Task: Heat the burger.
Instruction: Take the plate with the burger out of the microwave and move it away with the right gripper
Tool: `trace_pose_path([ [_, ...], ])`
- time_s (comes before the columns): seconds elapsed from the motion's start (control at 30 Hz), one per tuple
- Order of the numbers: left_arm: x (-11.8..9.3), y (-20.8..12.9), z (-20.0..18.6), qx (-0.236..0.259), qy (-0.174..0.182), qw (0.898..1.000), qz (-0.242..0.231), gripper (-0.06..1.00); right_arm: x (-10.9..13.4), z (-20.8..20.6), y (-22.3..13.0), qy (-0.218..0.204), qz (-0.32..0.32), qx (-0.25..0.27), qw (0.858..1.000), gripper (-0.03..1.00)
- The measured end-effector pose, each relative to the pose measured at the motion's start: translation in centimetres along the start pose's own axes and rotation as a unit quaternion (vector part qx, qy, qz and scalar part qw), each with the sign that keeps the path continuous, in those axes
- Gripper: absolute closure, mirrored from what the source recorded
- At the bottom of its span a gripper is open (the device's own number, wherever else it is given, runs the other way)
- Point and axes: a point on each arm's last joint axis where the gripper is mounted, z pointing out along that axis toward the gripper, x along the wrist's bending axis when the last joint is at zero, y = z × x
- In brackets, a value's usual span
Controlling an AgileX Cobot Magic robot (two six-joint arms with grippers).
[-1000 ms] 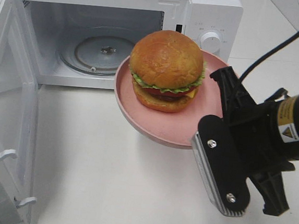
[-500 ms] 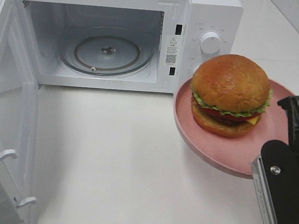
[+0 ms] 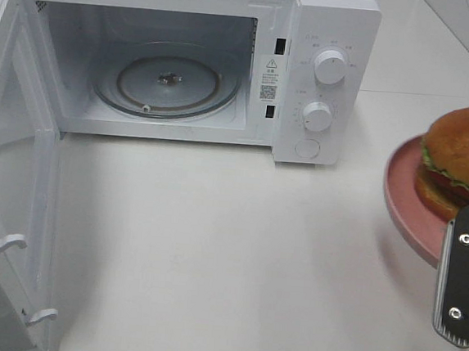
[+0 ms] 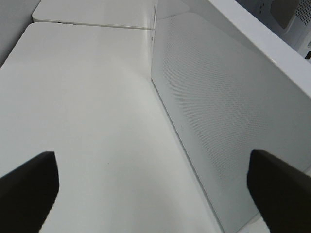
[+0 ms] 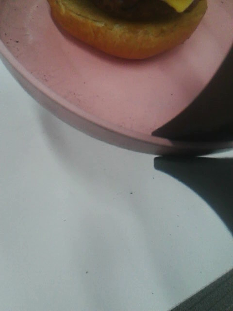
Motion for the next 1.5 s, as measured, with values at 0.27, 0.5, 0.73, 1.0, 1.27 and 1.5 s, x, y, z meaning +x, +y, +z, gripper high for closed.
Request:
trace_pose_path([
  [0.27, 0.0, 0.0, 0.0, 0.000, 0.000, 1.000, 0.000, -0.03, 1.1, 1.0, -1.9, -0.015, 0.124, 0.064, 0.990, 0.95],
  [0.5, 0.0, 0.0, 0.0, 0.000, 0.000, 1.000, 0.000, -0.03, 0.7, 1.0, -2.2, -0.040, 0.160, 0.076, 0.983, 0.95],
  [0.73, 0.0, 0.0, 0.0, 0.000, 0.000, 1.000, 0.000, -0.03, -0.2, 1.5, -1.2, -0.062, 0.233, 0.100, 0.965, 0.95],
  [1.0, 0.0, 0.0, 0.0, 0.000, 0.000, 1.000, 0.000, -0.03, -0.9, 3.0, 1.0, -0.061, 0.294, 0.131, 0.945, 0.95],
  [1.27, 0.0, 0.0, 0.0, 0.000, 0.000, 1.000, 0.000, -0.03, -2.3, 4.3, 3.5, -0.063, 0.332, 0.139, 0.931, 0.95],
  [1.5, 0.0, 0.0, 0.0, 0.000, 0.000, 1.000, 0.000, -0.03, -4.4, 6.3, 3.3, -0.063, 0.386, 0.177, 0.903, 0.95],
])
